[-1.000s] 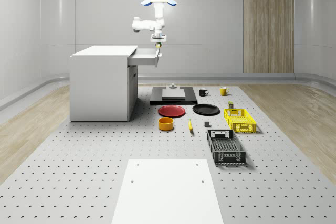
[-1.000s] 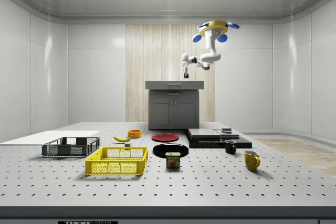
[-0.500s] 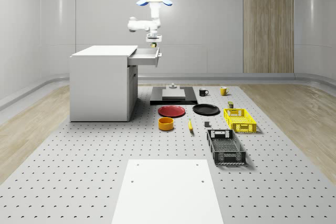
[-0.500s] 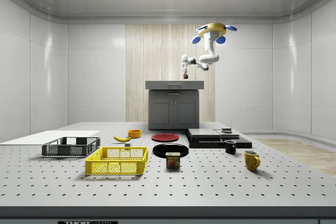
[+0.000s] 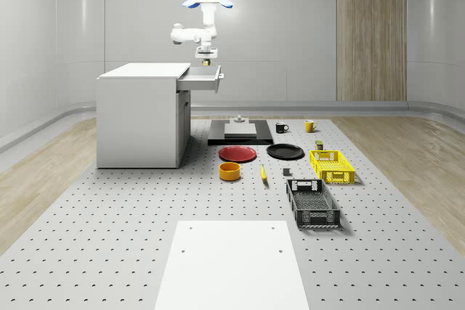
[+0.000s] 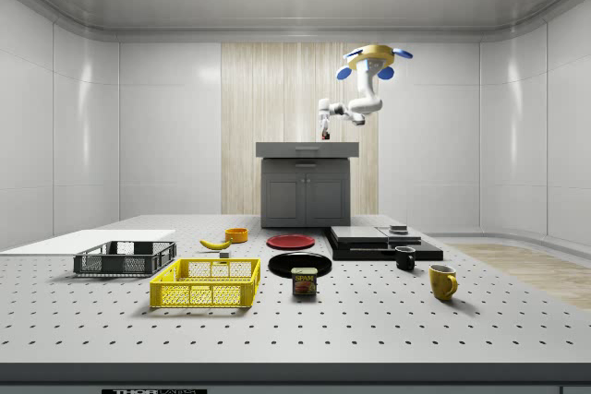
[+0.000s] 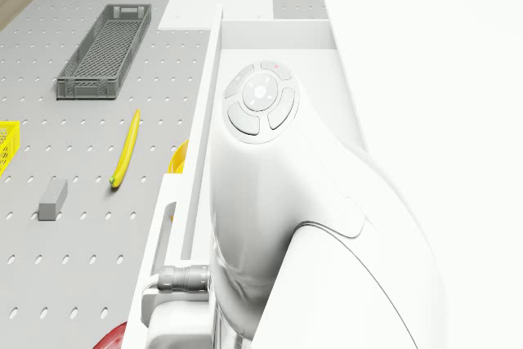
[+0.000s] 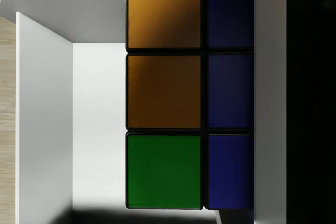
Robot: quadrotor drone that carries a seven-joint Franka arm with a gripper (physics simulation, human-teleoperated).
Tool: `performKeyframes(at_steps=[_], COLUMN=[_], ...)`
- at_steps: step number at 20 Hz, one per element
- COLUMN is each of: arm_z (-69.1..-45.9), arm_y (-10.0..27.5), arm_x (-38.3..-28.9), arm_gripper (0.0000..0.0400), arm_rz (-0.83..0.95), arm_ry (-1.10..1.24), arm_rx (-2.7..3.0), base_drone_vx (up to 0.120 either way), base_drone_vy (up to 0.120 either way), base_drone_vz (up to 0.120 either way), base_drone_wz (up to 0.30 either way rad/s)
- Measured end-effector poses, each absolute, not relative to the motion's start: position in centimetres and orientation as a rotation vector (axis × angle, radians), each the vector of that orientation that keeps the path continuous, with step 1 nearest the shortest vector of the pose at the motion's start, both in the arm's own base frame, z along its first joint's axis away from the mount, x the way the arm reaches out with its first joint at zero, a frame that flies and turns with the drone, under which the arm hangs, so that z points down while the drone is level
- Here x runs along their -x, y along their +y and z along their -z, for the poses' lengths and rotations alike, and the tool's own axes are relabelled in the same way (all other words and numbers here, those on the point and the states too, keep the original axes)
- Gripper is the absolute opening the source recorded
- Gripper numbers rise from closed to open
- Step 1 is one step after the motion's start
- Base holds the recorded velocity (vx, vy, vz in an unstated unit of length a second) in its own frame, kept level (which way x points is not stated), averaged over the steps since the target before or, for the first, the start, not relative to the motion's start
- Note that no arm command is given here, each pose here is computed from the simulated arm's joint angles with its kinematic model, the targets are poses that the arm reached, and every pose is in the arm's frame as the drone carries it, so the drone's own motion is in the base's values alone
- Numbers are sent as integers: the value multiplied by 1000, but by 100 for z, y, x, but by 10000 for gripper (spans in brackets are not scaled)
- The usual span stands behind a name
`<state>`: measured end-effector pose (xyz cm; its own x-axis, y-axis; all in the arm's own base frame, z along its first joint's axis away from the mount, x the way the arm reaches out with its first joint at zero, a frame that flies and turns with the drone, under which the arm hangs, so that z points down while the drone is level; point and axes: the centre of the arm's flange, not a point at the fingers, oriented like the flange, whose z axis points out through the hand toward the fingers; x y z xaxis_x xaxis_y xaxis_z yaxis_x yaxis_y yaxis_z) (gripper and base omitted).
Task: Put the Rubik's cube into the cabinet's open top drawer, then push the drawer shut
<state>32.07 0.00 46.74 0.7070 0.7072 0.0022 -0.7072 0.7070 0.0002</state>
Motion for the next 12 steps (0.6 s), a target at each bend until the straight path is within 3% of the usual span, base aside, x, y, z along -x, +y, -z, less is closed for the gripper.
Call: performKeyframes(at_steps=[12], arm_z=[-5143], arm_y=[2], arm_x=[-3207], arm_gripper=[325], arm_rz=[-786], arm_ry=[-2], arm_rx=[-1], base_drone_vx=[0], base_drone_vy=[0], base_drone_vz=[0], base_drone_wz=[0])
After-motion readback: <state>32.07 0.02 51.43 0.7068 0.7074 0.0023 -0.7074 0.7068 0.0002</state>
